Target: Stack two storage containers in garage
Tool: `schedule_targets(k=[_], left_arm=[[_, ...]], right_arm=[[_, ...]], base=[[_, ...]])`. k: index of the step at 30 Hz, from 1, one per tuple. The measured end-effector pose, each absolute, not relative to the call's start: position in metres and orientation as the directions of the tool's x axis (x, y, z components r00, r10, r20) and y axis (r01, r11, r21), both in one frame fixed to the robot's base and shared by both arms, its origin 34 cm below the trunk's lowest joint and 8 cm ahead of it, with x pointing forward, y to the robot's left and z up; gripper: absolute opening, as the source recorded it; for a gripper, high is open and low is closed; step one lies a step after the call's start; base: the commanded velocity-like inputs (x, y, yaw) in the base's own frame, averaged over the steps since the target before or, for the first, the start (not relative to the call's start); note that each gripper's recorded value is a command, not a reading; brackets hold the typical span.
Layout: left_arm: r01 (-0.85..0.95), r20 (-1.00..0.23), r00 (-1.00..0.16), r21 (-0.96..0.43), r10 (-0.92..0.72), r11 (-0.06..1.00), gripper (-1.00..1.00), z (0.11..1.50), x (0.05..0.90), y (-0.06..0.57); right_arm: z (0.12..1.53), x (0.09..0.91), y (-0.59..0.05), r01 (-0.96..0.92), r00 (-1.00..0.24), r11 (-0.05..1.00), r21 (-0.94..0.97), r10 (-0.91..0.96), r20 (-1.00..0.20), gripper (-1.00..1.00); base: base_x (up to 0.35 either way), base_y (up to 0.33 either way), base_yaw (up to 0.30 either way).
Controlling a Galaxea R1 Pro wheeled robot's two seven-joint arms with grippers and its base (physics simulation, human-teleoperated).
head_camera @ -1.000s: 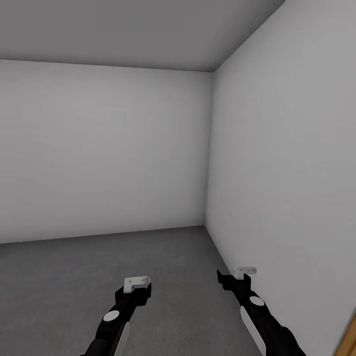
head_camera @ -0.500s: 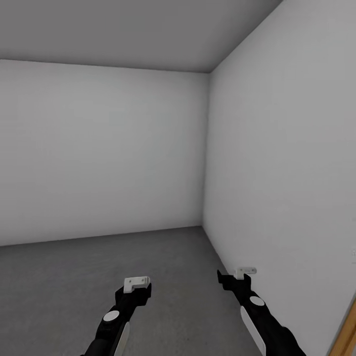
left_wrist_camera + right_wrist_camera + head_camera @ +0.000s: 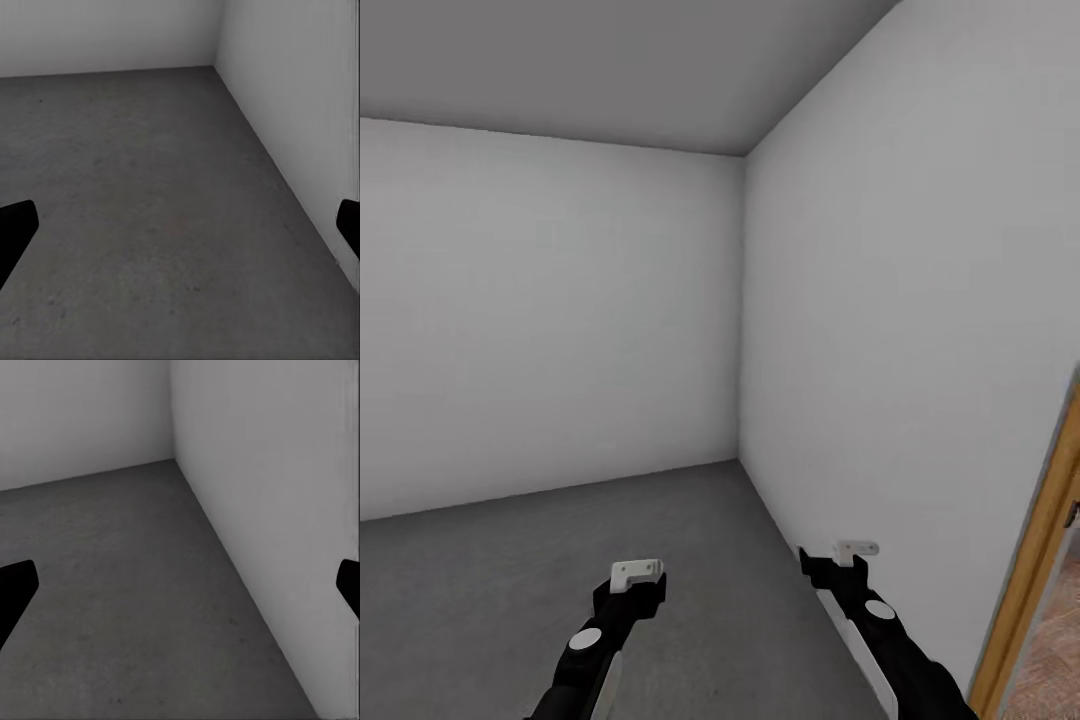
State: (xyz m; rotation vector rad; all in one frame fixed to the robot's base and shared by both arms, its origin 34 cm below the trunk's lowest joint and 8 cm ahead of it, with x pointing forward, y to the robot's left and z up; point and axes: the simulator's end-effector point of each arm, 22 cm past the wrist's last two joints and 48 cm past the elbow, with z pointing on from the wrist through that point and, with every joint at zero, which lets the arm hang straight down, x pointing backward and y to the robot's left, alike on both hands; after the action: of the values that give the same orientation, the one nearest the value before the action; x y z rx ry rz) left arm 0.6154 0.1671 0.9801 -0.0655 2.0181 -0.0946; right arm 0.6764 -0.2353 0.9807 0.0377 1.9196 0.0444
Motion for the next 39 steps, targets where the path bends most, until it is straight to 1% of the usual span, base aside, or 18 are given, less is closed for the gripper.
schedule_targets(k=[39], left_arm=[[-0.003,-0.913,-0.397,-0.098,-0.091,0.995,1.00,0.999,0.616,0.168]], right_arm=[[1.001,0.677,-0.234,0.001,-0.308,0.999,0.051,0.049,-0.950,1.00]], base=[[0.000,0.000,-0.259]])
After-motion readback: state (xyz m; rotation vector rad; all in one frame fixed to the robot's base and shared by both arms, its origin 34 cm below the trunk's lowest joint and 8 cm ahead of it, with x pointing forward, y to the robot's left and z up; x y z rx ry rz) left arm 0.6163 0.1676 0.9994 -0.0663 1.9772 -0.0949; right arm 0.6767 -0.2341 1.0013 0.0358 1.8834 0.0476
